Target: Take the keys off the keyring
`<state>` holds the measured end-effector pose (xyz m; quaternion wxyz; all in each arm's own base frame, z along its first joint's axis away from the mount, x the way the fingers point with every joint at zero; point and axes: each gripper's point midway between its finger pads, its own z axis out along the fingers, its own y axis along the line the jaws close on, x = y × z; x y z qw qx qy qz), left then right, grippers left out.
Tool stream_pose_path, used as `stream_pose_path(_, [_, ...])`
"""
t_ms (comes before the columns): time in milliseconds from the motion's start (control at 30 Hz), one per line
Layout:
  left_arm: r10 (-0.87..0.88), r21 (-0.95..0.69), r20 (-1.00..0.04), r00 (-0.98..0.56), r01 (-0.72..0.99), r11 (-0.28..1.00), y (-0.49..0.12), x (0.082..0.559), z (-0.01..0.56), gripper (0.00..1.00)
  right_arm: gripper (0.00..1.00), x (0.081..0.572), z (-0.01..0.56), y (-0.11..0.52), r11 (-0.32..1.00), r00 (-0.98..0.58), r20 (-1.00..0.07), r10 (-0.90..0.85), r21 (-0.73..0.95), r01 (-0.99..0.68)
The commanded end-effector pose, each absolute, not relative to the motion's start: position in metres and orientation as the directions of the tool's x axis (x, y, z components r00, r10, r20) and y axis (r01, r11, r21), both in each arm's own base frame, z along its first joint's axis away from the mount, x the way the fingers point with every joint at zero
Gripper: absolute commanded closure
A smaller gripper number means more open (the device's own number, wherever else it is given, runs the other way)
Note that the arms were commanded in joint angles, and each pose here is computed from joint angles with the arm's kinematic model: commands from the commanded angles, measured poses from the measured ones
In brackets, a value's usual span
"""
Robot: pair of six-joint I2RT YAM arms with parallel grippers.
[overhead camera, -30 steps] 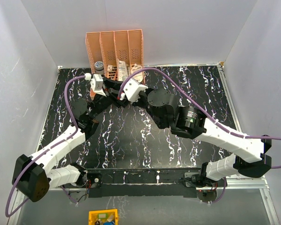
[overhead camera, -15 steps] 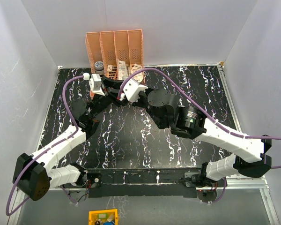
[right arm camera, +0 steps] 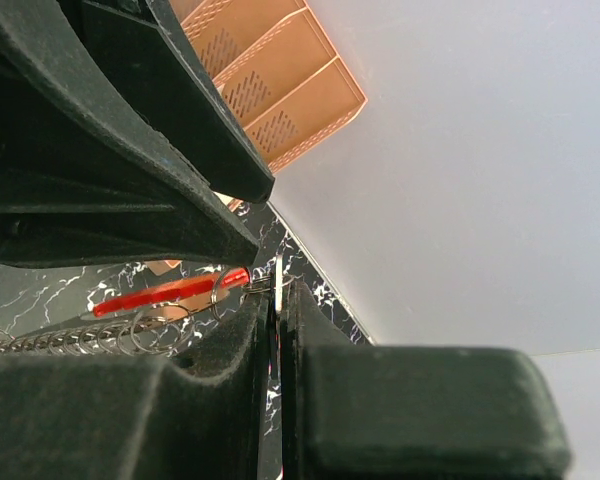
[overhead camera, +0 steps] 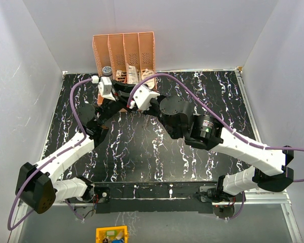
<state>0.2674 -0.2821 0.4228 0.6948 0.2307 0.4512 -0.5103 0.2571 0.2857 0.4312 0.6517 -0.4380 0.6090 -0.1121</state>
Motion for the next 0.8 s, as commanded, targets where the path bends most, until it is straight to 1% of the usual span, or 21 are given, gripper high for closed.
stream_pose_path(0, [-0.508,-0.083,-0.853,0.121,0.929,0.361,-0.2806,0.2582,0.4377,0.66,1.0,0.2549,0.4651,0.277,0.676,0.265,-0.759,-0.595,-0.651,-0.345])
stream_pose_path(167, [-0.501,-0.087,-0.856,0.131,0.918,0.388,-0.2761,0.2591,0.4337,0.66,1.0,0.2553,0.4656,0.2774,0.676,0.265,-0.757,-0.597,-0.653,-0.343])
stream_pose_path(333, [-0.506,-0.072,-0.849,0.152,0.916,0.395,-0.2722,0.2548,0.433,0.64,1.0,0.2555,0.4656,0.2783,0.675,0.266,-0.757,-0.597,-0.653,-0.344])
stream_pose_path(767, [-0.511,-0.071,-0.85,0.128,0.933,0.352,-0.2809,0.2555,0.4342,0.65,1.0,0.2556,0.4647,0.2786,0.676,0.265,-0.758,-0.595,-0.651,-0.344])
